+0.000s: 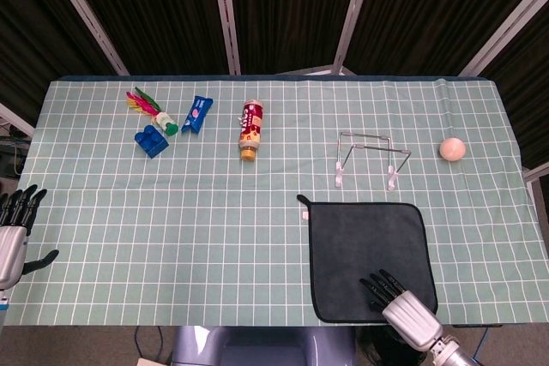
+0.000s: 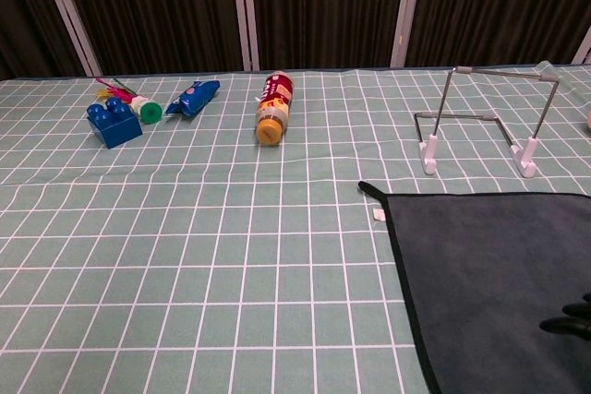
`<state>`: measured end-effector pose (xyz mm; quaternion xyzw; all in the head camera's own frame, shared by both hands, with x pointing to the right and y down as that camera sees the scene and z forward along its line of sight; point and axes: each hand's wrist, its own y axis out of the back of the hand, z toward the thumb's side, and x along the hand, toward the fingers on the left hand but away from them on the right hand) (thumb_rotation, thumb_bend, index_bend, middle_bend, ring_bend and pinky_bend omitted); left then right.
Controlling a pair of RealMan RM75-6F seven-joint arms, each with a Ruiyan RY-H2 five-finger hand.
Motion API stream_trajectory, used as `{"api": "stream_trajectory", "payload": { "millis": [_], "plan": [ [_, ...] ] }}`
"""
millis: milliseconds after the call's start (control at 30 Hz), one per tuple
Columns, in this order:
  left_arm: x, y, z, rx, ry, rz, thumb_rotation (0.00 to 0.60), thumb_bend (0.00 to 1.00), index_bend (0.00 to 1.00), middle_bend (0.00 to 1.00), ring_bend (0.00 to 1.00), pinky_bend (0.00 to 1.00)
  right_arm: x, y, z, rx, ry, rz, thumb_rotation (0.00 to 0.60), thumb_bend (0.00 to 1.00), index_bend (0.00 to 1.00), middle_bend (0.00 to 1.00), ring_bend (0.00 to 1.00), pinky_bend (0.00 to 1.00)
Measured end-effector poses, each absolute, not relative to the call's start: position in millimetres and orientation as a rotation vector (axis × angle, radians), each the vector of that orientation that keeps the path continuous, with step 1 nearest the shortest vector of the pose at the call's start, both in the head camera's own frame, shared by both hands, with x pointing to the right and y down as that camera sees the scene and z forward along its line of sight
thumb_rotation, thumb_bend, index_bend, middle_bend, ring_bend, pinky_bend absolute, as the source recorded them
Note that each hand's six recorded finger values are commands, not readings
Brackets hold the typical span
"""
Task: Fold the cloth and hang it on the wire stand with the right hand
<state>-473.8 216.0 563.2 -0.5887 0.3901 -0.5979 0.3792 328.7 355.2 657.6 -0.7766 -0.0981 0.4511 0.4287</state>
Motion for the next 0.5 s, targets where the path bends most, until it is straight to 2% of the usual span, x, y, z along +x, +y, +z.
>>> {"api": "stream_trajectory", "payload": {
  "millis": [500],
  "plan": [
    [-473.7,216.0,564.8,-1.504,0.99,-1.532,0.6,0.0,0.0,0.0,0.0,0.0,330.7,353.2,661.9,-1.918,-0.254,1.133,0.6,0.24,0.43,0.05,0.0,0.0]
  ]
}}
